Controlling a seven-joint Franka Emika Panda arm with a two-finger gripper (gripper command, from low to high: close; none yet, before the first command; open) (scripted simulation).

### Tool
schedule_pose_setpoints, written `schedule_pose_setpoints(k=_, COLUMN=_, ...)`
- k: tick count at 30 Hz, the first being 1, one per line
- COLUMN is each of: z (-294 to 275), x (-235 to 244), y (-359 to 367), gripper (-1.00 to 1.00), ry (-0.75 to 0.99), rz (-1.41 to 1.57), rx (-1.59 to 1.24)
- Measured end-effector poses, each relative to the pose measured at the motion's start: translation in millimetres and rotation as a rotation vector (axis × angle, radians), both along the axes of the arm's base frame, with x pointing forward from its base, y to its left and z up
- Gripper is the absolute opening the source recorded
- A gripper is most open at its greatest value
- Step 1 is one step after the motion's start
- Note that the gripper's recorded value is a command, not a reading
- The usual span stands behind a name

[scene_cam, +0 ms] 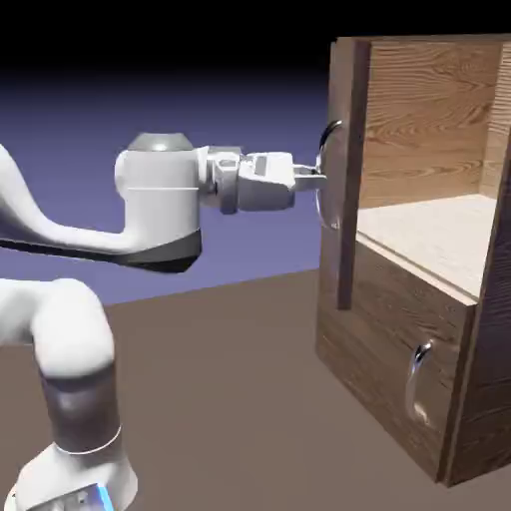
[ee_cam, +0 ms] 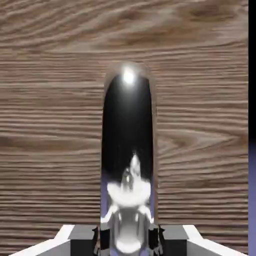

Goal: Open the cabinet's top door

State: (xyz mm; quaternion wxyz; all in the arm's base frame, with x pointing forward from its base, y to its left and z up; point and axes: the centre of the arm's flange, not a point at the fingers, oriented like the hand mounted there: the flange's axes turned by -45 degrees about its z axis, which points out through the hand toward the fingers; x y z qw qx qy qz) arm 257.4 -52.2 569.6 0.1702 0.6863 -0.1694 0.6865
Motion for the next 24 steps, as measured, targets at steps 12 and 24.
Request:
schedule_pose_setpoints(k=12, z=-0.1, x=-42.8, y=57.4, gripper=-1.00, ry=0.000, rz=-0.171, rx=0.000)
schedule_pose_setpoints(k=24, z=0.0, x=-81.1, y=136.1, gripper=-1.00, ry=0.000, rz=-0.380, rx=0.001)
